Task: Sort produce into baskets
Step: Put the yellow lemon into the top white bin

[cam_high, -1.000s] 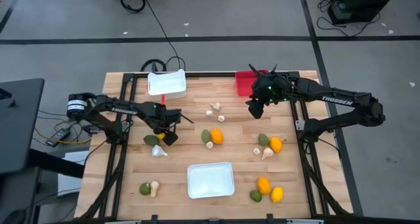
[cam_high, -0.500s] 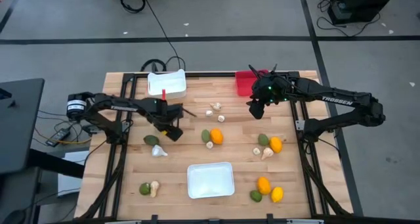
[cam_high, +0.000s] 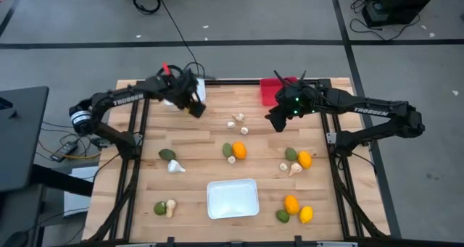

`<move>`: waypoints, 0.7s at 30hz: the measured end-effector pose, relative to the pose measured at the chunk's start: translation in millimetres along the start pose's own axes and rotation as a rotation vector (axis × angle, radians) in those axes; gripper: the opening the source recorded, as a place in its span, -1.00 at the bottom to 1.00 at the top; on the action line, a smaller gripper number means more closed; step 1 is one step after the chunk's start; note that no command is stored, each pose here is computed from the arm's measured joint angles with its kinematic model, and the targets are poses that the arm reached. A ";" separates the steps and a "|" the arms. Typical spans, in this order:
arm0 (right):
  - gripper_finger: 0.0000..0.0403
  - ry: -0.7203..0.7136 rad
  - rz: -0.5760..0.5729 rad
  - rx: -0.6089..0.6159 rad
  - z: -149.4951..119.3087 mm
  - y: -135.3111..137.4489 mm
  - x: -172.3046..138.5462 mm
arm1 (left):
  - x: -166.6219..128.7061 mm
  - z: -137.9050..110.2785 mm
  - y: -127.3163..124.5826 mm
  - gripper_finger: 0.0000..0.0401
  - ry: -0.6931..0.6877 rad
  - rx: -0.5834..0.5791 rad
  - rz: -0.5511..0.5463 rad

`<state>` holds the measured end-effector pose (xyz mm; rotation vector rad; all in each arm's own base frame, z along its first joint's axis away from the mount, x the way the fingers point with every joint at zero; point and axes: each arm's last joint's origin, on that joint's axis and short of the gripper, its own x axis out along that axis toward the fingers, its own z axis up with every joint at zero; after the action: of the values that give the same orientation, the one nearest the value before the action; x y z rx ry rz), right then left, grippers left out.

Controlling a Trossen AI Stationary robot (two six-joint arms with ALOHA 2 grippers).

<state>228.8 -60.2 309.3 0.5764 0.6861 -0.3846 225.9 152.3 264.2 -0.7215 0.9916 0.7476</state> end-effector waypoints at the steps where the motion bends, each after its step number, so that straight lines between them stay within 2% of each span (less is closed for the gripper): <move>1: -0.09 -0.003 0.001 0.007 0.1 2.0 2.6 | -2.1 5.2 7.8 0.09 -0.022 -0.025 0.031; 4: -0.09 -0.024 0.006 0.037 2.0 6.8 10.8 | -3.9 18.4 32.4 0.09 -0.084 -0.062 0.138; 10: -0.09 -0.035 0.071 0.101 6.2 17.8 36.9 | 12.4 32.3 66.6 0.22 -0.060 -0.168 0.201; 16: -0.09 -0.042 0.075 0.181 9.6 19.6 71.0 | 33.8 35.3 74.0 0.54 0.006 -0.179 0.223; 21: -0.09 0.043 0.076 0.195 1.3 20.7 94.1 | 36.2 35.9 72.0 0.74 0.017 -0.132 0.182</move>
<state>307.1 -58.5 253.2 0.7955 0.6696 -0.3710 196.3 228.5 231.0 -0.7590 1.0403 0.9739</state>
